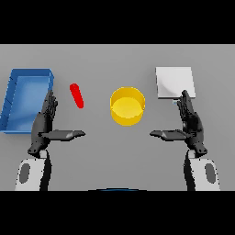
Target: Pick up the red beaker and tilt it to pour out 1 green nut into yellow bowl. Pick up the yellow bowl and place it on the metallic measuring scale.
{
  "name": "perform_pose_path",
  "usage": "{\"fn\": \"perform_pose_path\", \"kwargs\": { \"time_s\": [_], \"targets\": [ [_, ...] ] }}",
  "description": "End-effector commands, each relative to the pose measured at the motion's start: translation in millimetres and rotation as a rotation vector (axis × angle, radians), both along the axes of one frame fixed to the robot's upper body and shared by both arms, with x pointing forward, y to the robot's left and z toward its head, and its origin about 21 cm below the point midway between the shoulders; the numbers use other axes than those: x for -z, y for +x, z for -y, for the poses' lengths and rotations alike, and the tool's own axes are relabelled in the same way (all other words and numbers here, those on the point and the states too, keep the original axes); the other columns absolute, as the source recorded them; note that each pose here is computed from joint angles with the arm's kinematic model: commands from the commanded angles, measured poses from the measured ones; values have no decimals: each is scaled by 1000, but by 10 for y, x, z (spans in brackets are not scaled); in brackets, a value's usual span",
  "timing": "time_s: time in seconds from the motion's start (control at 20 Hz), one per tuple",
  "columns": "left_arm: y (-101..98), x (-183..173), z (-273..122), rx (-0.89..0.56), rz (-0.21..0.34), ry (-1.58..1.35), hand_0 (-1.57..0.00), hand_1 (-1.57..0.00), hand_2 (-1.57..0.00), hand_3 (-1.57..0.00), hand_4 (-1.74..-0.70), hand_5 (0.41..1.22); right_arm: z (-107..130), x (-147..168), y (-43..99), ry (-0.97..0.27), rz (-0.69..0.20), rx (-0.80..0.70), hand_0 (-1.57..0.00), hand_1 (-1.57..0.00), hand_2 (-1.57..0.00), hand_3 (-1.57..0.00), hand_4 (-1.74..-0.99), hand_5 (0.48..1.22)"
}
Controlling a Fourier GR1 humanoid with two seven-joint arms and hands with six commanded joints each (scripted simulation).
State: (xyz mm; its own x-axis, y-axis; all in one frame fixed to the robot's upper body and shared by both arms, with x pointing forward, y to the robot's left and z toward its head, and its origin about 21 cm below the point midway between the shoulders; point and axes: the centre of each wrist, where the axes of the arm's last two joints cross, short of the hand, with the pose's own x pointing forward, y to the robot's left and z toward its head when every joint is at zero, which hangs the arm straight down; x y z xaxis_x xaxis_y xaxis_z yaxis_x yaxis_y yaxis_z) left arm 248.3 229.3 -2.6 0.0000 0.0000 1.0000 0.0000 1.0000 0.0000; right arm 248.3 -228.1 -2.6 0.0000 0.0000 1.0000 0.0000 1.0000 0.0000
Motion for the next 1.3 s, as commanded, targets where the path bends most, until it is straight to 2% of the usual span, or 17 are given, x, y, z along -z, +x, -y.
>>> {"fn": "perform_pose_path", "kwargs": {
  "time_s": [0.0,0.25,0.3,0.35,0.4,0.45,0.55,0.6,0.7,0.75,1.0,1.15,1.25],
  "targets": [
    [-3,0,1,-1,1,-1,1,1,1,1,-1141,660,3,-2,5,0,-1,1,1,1,1,1,-1071,578],
    [-39,-12,22,8,5,-4,1,1,1,1,-1141,660,25,-6,63,-4,-8,3,1,1,1,1,-1071,578],
    [-166,-62,-5,41,49,75,1,1,1,1,-1141,660,45,-40,-23,-155,81,-9,1,1,1,1,-1071,578],
    [-266,-93,45,64,71,123,1,1,1,1,-1143,660,49,-58,-94,-244,134,-25,1,1,1,1,-1072,577],
    [-313,-165,42,78,78,149,1,1,1,1,-1144,660,46,-68,-128,-300,148,-27,1,1,1,1,-1066,576],
    [-333,-187,32,82,61,174,1,1,1,1,-1142,662,2,-107,-175,-328,164,-40,1,1,1,1,-1064,577],
    [-369,-273,33,97,68,193,1,1,1,1,-1136,657,20,-139,-176,-339,161,-41,1,1,1,1,-1084,585],
    [-369,-292,51,101,51,195,1,1,1,1,-1138,655,7,-148,-181,-323,162,-53,1,1,1,1,-1103,592],
    [-315,-249,66,110,-3,210,1,1,1,1,-1137,650,-47,-136,-156,-307,145,-59,1,1,1,1,-1131,607],
    [-312,-226,47,112,-2,203,1,1,1,1,-1137,649,-29,-127,-180,-303,157,-61,1,1,1,1,-1147,614],
    [91,-77,95,122,-75,209,1,1,1,1,-1169,648,16,-147,-161,-254,159,-88,1,1,1,1,-1209,627],
    [268,26,70,124,-61,224,1,1,1,1,-1177,644,24,-149,-141,-247,152,-83,1,1,1,1,-1220,626],
    [396,78,88,141,-75,228,1,1,1,1,-1178,637,50,-155,-145,-242,153,-89,1,1,1,1,-1229,626]
  ]
}}
